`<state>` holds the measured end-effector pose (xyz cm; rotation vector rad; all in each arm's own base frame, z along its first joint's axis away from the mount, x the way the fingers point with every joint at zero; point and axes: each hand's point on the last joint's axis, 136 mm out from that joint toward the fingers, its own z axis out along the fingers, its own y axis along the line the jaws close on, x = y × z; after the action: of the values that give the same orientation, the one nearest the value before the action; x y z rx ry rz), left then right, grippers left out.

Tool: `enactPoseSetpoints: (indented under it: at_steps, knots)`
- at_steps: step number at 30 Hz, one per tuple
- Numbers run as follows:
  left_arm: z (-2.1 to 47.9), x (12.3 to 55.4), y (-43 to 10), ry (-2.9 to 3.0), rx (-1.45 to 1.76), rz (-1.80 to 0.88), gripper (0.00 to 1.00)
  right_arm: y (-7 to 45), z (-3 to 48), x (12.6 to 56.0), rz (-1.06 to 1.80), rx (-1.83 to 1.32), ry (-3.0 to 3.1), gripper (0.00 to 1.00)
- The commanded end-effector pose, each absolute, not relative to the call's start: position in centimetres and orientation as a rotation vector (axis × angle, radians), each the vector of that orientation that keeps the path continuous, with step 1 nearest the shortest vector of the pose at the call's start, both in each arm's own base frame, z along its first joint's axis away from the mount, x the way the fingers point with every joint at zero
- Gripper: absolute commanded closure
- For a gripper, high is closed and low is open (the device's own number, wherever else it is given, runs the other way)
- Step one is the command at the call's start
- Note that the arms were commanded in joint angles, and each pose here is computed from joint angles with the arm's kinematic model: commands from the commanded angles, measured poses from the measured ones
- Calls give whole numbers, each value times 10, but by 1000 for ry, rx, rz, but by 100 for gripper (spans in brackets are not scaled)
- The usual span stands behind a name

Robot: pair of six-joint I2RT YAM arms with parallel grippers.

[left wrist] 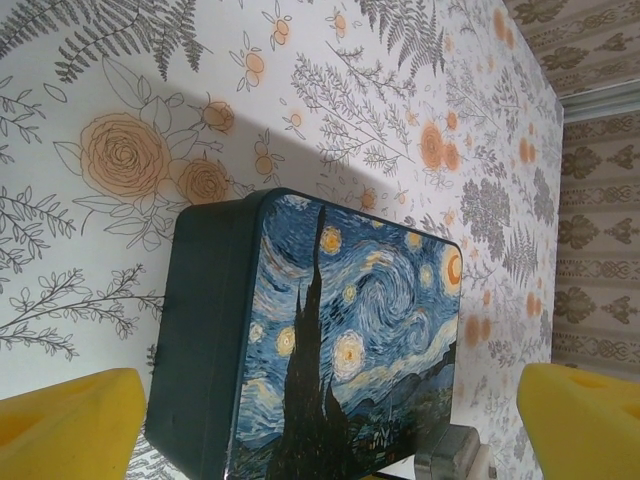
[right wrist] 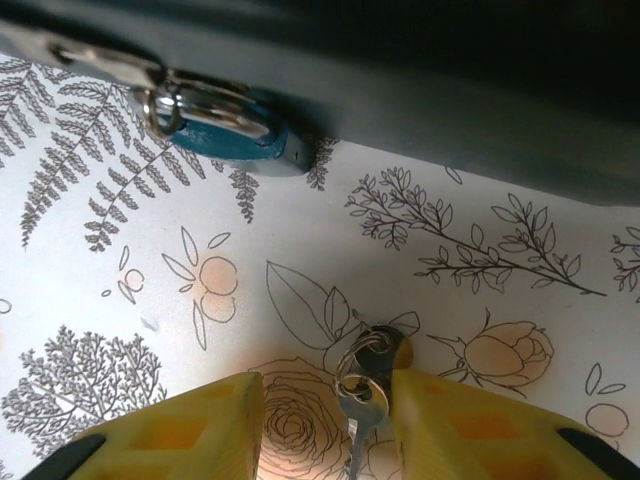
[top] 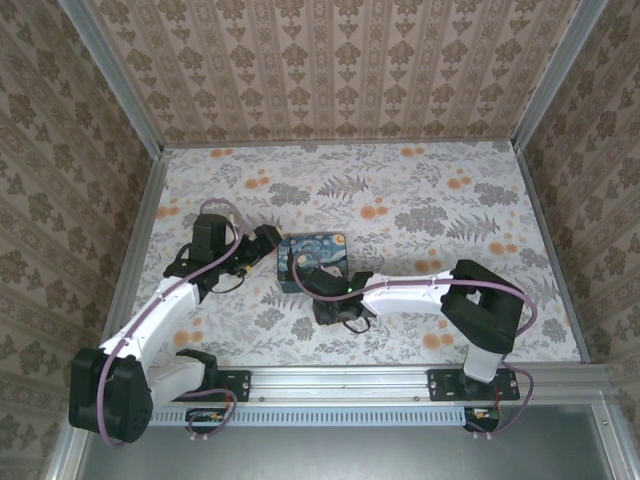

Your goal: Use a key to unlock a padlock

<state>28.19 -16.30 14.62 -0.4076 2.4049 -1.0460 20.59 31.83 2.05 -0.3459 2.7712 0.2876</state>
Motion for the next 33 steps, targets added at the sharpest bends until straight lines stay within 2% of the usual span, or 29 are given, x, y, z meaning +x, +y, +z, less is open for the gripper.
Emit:
enactPoseSetpoints:
  at_steps: [1, 6, 11, 27, 33]
  knots:
    - [152, 278, -164, 2382, -373, -1073, 3, 306, 9, 206, 141, -356, 2787, 62]
    - [152, 276, -164, 2378, -370, -1083, 3, 302, 2, 205, 94, -353, 2793, 76]
    - [151, 274, -165, 2375, -372, -1101, 2, 296, 0, 205, 60, -325, 2792, 100]
    - [159, 261, -168, 2370, -324, -1130, 2, 293, 67, 202, 426, -116, 2649, 100]
    - [156, 254, -191, 2387, -268, -1186, 2, 290, 86, 211, 592, 12, 2548, 100]
